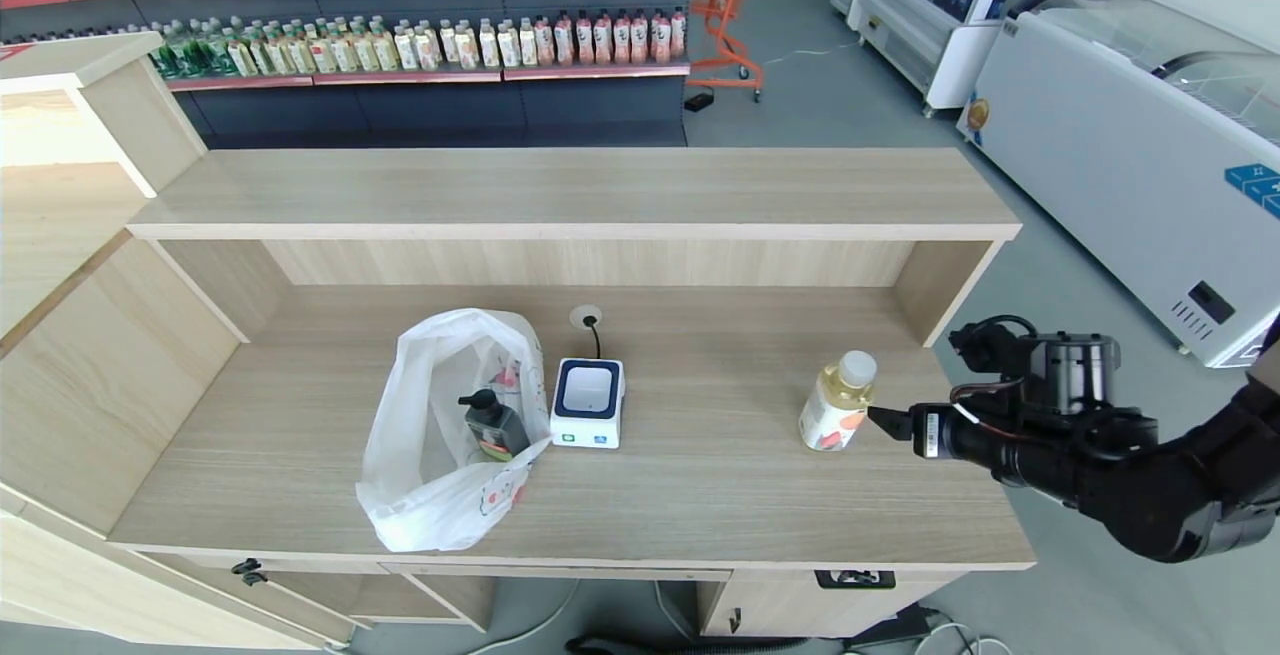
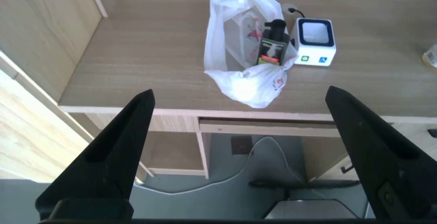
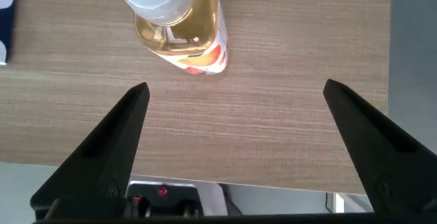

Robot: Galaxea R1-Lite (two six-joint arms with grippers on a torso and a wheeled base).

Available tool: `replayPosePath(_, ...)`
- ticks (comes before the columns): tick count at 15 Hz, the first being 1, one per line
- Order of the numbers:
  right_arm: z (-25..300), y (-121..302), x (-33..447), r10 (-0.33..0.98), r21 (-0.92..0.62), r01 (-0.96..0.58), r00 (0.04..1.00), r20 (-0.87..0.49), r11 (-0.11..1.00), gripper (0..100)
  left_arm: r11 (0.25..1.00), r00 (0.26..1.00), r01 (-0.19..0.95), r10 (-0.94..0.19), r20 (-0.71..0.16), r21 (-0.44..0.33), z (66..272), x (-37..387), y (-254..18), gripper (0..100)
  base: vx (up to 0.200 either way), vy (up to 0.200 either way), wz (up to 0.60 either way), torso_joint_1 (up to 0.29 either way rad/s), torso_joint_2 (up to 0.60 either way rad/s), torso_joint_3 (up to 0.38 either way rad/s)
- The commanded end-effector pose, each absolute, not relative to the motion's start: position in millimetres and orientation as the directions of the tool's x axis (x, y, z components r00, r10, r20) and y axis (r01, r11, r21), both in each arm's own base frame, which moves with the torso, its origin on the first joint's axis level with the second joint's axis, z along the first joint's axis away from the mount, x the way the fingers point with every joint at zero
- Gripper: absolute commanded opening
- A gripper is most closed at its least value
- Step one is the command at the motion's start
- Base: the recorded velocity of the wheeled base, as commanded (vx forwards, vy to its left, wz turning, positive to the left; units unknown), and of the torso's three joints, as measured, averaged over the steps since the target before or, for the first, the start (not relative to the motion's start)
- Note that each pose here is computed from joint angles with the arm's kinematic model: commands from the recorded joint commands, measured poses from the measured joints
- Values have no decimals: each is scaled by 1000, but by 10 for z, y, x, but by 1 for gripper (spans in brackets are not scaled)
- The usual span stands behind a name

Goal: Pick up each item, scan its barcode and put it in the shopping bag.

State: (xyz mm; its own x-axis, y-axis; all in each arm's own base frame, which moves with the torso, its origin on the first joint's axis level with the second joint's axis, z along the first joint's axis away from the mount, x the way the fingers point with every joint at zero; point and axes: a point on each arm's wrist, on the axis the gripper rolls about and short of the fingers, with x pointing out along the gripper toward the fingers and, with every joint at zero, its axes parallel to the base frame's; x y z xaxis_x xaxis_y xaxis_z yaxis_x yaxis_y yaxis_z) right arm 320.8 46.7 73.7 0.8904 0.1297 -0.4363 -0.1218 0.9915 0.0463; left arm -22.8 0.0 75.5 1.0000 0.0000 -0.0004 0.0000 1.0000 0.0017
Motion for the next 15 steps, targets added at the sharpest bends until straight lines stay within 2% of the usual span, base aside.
replayPosePath(1,425,668,3356,176,46,-175,869,-463,984,100,1000,1000,0,0,-2,2,755,-227,0,100,0,0,0,0,0,0)
replayPosePath(8,126,959,3557,235,-4,-256,892,-386,967,100,1000,1000,0,0,-2,2,755,-227,0,100,0,0,0,0,0,0)
replayPosePath(15,36,1069,3881,206,-38,-230,922,-329,972,100,1000,1000,0,0,-2,2,755,-227,0,100,0,0,0,0,0,0)
